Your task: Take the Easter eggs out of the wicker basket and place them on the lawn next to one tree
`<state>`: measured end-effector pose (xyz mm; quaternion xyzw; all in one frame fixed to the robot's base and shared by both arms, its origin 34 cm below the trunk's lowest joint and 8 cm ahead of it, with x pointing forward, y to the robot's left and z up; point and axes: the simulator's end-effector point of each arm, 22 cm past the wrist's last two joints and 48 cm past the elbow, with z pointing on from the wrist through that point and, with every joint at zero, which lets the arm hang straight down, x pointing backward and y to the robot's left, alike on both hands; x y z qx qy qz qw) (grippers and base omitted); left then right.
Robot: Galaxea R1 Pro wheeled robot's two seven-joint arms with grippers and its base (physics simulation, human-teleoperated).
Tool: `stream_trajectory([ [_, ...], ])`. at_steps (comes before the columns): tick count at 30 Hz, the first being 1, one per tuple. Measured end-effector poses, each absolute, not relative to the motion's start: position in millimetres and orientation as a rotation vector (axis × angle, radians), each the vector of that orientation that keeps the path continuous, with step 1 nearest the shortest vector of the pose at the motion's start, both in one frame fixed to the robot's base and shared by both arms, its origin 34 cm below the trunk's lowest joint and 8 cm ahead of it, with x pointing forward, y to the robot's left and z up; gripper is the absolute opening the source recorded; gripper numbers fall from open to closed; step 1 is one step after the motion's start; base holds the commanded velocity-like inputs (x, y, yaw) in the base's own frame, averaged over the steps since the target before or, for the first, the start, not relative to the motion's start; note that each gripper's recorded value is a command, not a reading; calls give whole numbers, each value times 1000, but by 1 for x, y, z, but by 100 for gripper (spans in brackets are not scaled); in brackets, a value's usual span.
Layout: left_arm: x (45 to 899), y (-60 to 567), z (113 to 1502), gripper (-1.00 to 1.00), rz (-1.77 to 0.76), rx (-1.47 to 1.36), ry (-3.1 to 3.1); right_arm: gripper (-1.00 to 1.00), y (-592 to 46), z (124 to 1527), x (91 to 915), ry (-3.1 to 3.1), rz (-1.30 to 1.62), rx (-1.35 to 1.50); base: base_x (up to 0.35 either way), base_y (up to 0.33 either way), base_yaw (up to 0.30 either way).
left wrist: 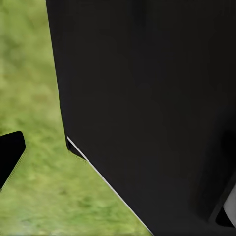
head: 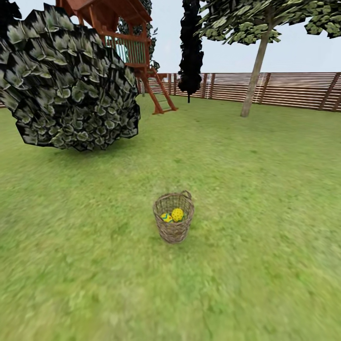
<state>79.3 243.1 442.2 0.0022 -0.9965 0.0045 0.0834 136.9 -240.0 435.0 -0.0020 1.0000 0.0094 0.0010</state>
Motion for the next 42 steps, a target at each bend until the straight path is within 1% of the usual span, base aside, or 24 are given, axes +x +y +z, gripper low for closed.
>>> stream_trajectory([
  [42,79,243,442,100,13,7,-2974,100,-239,435,136,3141,33,-11,340,0,0],
])
